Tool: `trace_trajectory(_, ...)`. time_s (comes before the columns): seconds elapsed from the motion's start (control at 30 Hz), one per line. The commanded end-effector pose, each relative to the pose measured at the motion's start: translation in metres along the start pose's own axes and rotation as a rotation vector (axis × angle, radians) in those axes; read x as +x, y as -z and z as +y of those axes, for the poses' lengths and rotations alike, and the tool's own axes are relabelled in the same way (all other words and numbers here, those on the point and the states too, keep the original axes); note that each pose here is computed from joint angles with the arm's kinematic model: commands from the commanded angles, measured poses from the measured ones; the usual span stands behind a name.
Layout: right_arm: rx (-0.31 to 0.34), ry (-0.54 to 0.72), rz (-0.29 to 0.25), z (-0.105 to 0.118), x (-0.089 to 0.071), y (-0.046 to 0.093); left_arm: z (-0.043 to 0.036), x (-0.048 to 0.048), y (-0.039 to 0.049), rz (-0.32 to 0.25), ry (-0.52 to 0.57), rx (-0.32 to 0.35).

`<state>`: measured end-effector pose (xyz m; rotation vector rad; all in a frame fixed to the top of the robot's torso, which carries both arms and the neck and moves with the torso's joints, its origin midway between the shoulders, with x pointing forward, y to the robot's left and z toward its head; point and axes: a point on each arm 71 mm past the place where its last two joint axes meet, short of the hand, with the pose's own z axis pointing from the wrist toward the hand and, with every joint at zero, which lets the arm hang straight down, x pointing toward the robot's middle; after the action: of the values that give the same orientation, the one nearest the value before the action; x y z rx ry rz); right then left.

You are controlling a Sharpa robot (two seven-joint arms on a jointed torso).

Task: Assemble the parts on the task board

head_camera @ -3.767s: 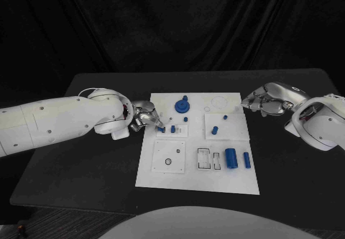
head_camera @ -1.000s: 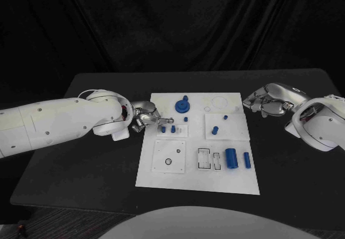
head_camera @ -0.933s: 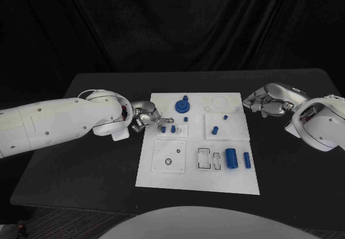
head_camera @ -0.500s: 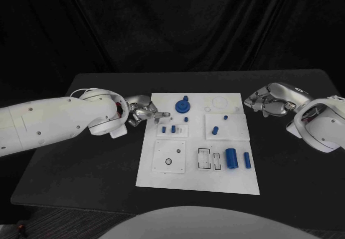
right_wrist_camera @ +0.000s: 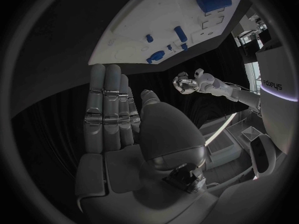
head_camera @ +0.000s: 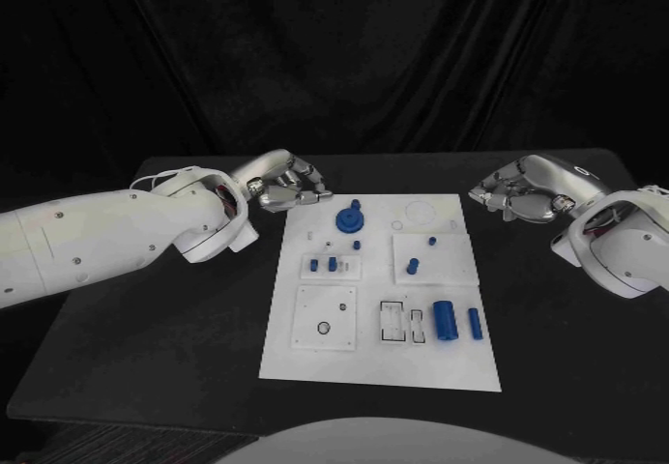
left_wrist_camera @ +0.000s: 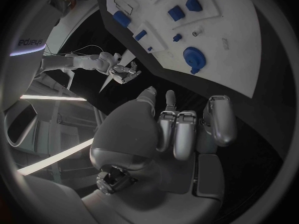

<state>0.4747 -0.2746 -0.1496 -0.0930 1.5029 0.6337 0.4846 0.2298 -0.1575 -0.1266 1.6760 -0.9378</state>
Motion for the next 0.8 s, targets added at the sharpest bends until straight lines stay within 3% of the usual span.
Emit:
trace_trajectory(0.03, -0.010, 0.002, -0.053, 0.005, -0.009, -0.001, -0.0131, -0.0001, -0.0056, -0.001, -0.126, 0.185)
trace_trajectory(0.17, -0.022, 0.002, -0.066, 0.009, -0.013, -0.002, -0.0152, 0.0068, -0.0159, 0.055, -0.242, 0.231)
trace_trajectory(0.37, -0.029, 0.002, -0.072, 0.011, -0.016, -0.002, -0.0173, 0.0164, -0.0279, 0.087, -0.367, 0.288)
trace_trajectory(0.8, -0.031, 0.002, -0.059, 0.013, -0.015, -0.003, -0.0155, 0.0362, -0.0409, 0.136, -0.578, 0.344)
